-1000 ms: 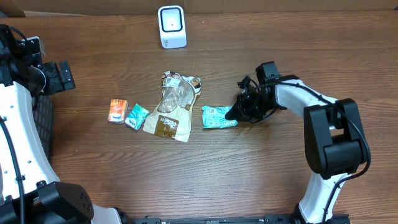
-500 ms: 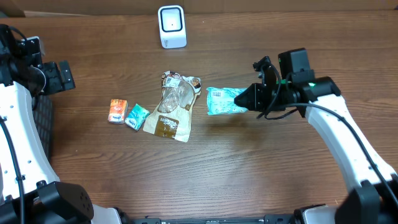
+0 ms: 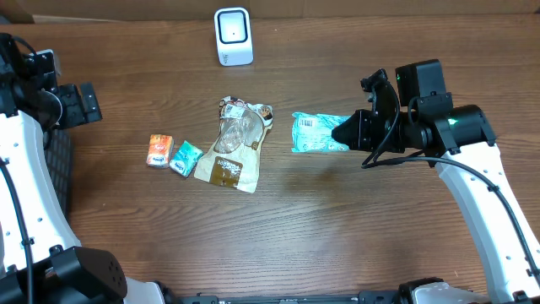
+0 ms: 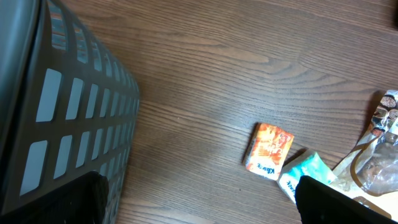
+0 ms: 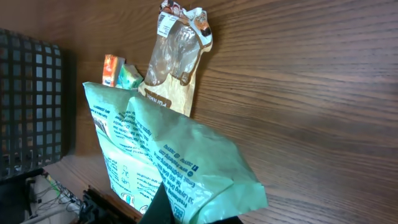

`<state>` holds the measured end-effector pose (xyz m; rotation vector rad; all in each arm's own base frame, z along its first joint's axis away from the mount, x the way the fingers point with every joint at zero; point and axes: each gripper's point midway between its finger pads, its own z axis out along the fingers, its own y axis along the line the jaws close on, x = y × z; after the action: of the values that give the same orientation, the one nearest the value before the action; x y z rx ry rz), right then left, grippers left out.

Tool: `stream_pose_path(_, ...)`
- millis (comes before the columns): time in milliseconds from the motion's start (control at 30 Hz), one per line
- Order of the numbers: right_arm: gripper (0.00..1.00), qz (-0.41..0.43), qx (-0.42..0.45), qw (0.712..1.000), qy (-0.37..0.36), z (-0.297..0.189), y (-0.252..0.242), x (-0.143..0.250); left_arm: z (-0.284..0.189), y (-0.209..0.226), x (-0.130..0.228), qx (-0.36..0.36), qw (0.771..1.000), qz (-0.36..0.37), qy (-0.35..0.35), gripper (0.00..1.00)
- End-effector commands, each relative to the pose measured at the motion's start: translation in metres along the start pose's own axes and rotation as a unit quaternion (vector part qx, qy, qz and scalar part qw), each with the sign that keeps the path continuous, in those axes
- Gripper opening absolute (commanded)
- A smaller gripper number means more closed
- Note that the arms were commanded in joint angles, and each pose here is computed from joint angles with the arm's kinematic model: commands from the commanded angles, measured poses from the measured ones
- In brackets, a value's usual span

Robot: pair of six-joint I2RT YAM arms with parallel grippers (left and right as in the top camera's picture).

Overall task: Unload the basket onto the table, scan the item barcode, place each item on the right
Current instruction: 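Lift the light-green pack with the right gripper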

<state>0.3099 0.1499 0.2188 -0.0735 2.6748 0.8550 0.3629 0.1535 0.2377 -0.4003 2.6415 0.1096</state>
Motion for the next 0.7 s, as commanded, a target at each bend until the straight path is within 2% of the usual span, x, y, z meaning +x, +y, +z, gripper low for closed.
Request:
stream_pose_path(0, 0.04, -0.015, -0.008, 1.000, -0.025, -0.0136, 0.0112, -0.0085, 0.0022, 0.0023, 0.0007, -0.001, 1.000, 0.003, 0.002, 1.00)
stream_pose_path(667, 0.04, -0.012, -0.015, 1.000, -0.022, -0.0126, 0.0133, -0.0089, 0.0022, 0.0023, 0.0007, -0.001, 1.000, 0.003, 0.002, 0.99)
